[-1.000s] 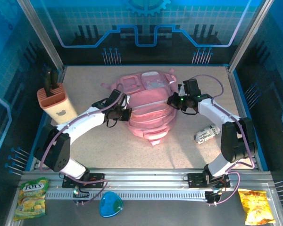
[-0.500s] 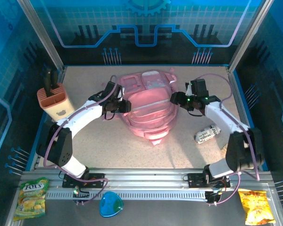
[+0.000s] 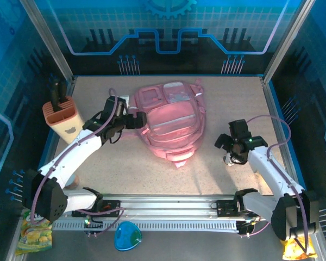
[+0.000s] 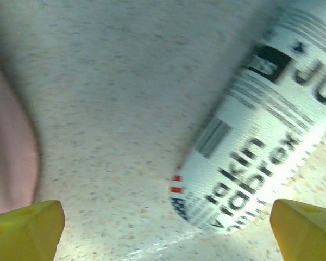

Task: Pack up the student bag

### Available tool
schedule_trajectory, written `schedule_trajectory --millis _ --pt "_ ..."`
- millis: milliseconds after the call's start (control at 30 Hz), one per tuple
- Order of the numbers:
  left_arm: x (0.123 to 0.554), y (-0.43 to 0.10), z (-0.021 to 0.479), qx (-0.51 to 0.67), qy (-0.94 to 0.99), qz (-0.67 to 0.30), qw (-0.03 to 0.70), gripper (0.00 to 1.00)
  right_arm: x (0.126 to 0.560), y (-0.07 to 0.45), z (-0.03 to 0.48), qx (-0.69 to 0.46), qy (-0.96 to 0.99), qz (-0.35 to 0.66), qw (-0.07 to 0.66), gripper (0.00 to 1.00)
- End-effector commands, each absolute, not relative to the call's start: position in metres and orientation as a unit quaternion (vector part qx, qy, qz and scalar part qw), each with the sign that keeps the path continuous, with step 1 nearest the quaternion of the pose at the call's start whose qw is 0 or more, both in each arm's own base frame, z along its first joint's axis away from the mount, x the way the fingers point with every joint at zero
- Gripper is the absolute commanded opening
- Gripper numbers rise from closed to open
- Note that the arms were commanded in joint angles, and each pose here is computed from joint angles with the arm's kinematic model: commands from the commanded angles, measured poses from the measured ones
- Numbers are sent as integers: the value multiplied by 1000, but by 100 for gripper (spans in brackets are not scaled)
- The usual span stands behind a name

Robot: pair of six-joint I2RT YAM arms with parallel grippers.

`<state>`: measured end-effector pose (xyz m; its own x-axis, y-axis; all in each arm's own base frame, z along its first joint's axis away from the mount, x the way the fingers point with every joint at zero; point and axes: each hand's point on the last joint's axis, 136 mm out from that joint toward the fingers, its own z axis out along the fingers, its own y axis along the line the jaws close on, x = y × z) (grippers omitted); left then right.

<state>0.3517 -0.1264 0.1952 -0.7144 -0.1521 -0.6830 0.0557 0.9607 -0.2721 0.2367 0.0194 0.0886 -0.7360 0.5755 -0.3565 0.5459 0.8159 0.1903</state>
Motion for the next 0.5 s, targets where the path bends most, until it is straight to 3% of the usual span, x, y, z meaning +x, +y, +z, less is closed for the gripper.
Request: schedule_trajectory --millis 0,467 --pt "354 -119 201 -45 906 -146 396 99 221 0 79 373 906 6 200 100" --pt "351 -137 205 -18 899 -209 385 99 231 -8 31 434 884 21 174 98"
